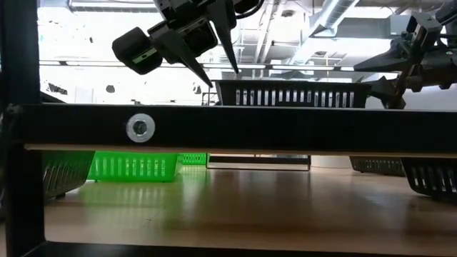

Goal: Stack baskets on shelf by color
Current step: Put the green bin on the shelf

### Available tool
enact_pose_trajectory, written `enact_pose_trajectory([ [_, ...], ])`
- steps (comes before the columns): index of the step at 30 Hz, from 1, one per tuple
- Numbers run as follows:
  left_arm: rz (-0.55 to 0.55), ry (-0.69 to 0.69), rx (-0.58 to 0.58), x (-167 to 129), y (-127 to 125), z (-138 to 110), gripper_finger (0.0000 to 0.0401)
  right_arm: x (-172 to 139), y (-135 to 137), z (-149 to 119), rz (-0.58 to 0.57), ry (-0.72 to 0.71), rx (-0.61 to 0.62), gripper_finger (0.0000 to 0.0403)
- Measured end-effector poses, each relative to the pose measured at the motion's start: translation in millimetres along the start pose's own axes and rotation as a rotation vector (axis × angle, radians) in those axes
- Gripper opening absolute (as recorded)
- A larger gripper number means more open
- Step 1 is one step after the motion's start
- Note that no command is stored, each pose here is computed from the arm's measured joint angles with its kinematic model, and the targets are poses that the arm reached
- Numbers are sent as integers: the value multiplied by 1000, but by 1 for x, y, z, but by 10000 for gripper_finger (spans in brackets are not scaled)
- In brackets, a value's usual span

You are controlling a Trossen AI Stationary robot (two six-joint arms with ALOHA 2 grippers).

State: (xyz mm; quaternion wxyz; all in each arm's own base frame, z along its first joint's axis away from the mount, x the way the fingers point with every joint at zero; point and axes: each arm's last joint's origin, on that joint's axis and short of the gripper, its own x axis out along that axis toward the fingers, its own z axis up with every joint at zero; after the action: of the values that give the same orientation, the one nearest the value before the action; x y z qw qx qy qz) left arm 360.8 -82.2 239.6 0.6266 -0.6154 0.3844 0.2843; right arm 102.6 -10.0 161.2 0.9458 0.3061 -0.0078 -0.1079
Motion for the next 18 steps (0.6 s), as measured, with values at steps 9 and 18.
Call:
enact_pose_trajectory([
  [9, 147, 17, 126, -35, 17, 1, 153, 0, 0, 0, 0, 0, 0, 218],
  [18, 387, -88, 670, -88, 43, 33, 153, 0, 0, 0, 0, -1, 0, 218],
])
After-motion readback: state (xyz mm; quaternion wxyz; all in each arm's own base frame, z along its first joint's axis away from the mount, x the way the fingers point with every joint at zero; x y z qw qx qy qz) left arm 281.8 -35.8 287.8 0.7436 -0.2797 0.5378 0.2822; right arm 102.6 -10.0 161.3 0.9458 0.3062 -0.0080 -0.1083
